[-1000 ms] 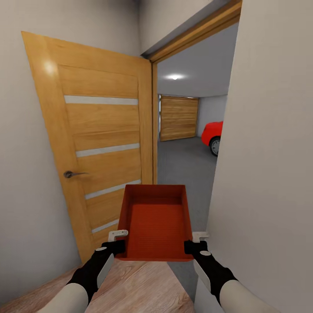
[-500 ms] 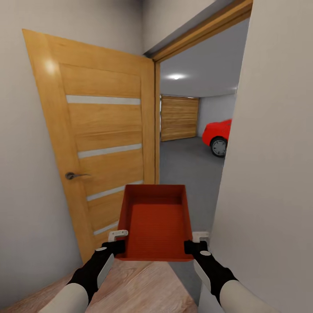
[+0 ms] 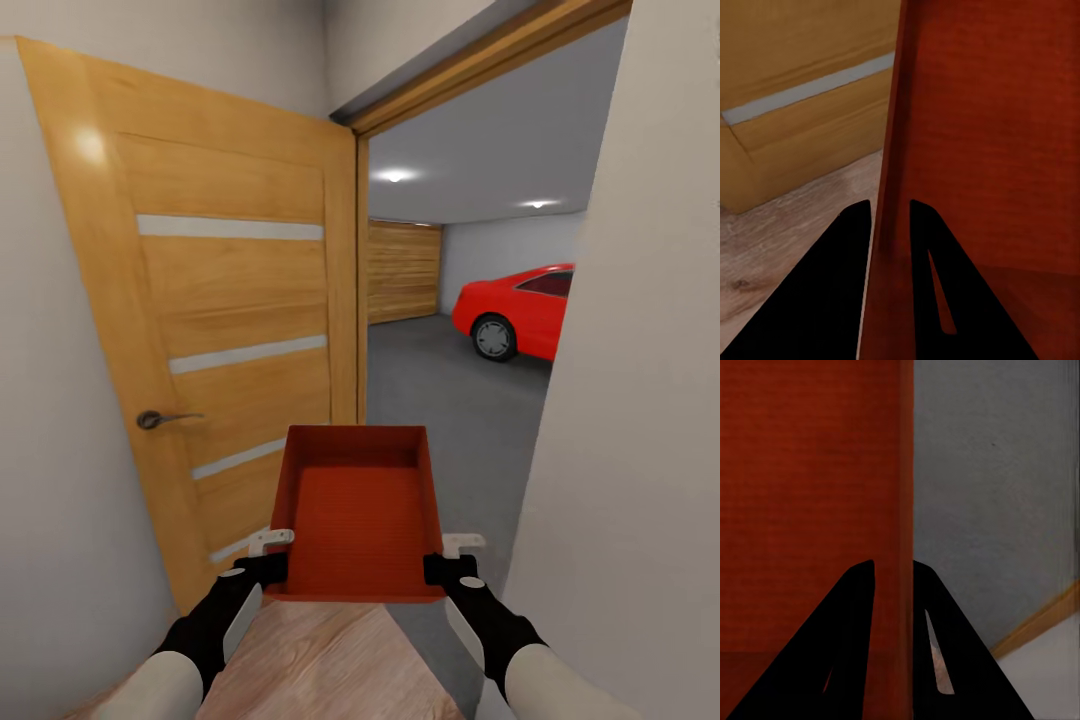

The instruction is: Move the two storage containers from the living room to the garage. In the garage, place one container on the floor and stack the other container on top of it (either order is fine).

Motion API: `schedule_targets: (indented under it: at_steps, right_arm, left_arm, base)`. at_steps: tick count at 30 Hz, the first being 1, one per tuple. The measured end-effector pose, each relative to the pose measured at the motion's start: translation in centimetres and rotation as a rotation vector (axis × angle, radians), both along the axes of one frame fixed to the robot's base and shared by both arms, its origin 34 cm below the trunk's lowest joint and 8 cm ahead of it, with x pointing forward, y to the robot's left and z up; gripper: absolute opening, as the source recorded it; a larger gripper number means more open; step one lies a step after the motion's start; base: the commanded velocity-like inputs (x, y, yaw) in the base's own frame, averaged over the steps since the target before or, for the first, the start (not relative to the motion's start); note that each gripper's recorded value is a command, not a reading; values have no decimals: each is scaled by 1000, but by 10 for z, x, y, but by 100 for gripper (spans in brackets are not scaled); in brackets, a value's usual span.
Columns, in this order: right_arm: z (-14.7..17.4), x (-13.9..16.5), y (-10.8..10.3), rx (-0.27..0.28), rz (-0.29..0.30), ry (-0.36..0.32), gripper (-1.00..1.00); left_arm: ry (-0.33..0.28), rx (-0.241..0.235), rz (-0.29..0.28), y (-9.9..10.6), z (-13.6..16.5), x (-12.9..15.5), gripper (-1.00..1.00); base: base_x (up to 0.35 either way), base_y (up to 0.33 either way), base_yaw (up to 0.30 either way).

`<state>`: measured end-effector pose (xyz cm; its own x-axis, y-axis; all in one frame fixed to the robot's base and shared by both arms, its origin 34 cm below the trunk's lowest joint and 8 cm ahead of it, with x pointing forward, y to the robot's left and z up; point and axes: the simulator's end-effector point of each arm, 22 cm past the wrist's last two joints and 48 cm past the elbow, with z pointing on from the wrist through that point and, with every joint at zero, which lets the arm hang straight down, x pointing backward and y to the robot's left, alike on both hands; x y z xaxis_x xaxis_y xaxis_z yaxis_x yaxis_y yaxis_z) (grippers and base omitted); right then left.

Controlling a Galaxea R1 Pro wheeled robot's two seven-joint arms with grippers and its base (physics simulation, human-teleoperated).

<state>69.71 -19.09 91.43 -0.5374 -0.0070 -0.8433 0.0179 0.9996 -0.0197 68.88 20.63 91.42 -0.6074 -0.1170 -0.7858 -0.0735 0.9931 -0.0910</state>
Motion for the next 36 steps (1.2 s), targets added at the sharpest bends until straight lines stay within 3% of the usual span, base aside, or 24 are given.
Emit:
schedule_targets:
  at_steps: [12,27,36]
  right_arm:
    - [0,0,0,1,-1,1,-100]
    - [0,0,0,0,0,-1,-100]
    - [1,0,0,-1,1,-3,-100]
  left_arm:
    - [1,2,-1,0,0,0,-100]
    - [-1,1,0,0,1,0,-100]
    - [-3,0,0,0,1,0,-100]
  base:
    - [31,28,-282]
    - [187,225,-283]
    - [195,220,-49]
